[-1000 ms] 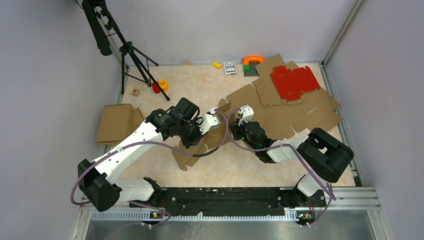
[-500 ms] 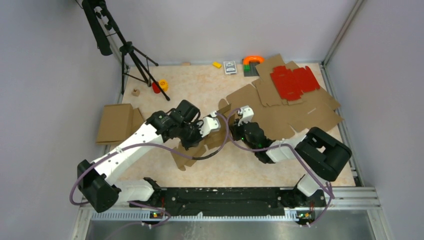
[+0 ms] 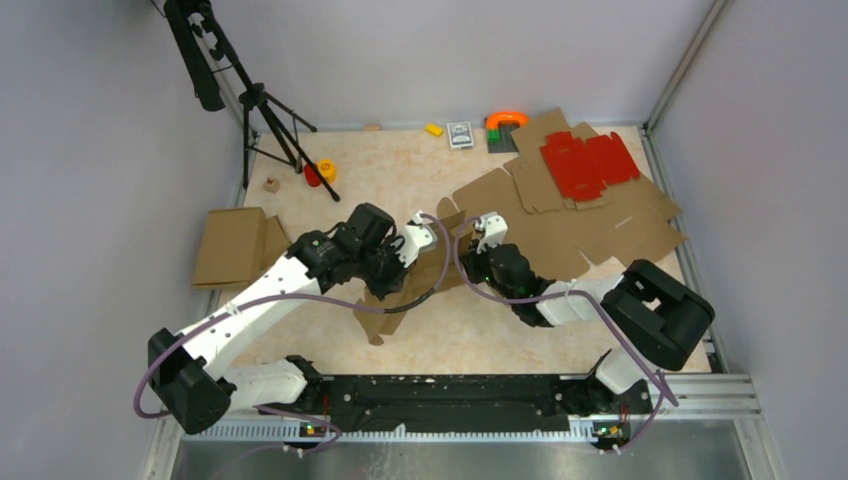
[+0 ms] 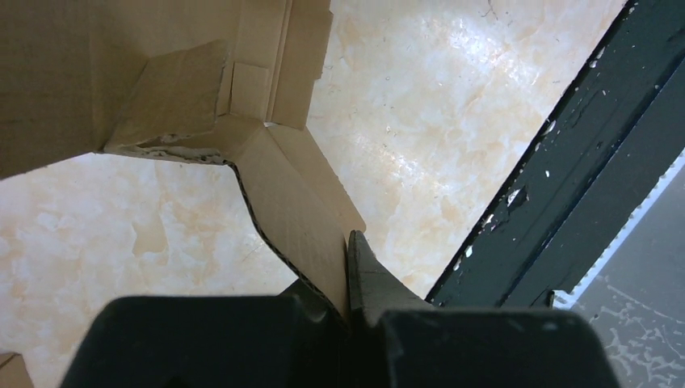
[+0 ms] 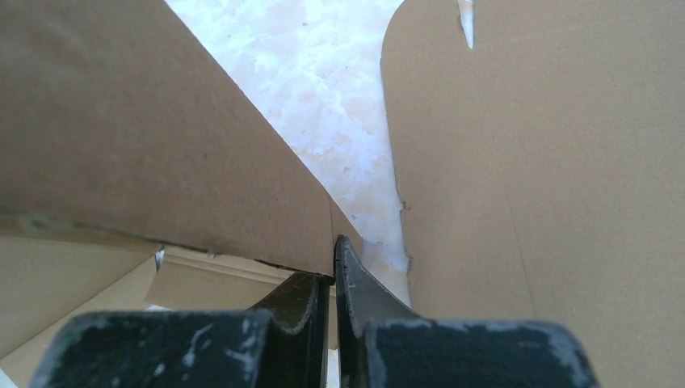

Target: Fold the paper box

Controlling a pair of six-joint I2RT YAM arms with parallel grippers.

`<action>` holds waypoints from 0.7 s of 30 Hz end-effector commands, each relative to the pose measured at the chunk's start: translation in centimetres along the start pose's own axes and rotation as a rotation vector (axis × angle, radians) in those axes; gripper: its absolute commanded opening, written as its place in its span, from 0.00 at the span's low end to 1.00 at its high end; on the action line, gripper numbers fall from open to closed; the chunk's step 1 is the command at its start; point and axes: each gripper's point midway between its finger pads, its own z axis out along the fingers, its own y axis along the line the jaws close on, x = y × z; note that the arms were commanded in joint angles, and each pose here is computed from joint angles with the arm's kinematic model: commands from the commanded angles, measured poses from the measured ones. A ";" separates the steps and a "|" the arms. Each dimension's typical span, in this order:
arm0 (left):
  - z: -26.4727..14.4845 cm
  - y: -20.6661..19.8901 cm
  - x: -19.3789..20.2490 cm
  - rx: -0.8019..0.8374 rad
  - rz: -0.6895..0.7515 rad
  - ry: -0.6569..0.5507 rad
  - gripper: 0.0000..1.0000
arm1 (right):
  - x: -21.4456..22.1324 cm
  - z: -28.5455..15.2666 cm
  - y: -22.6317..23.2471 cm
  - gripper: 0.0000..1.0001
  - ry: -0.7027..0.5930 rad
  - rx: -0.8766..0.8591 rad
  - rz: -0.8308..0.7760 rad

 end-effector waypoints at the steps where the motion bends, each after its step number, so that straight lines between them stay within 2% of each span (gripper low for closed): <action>1: 1.6 -0.9 -5.3 0.080 0.081 -0.198 0.00 | -1.3 -1.2 5.8 0.00 0.006 -0.220 0.033; 5: 1.8 -0.2 -4.1 0.040 0.075 -0.140 0.00 | -0.9 -1.2 5.8 0.00 0.024 -0.218 0.034; 16: 0.4 -0.6 -7.3 0.028 -0.044 -0.323 0.00 | -0.5 -1.8 6.4 0.00 0.050 -0.253 0.064; 21: 0.7 -0.1 -7.8 0.004 -0.135 -0.323 0.00 | -0.5 -2.1 6.3 0.02 0.055 -0.250 0.065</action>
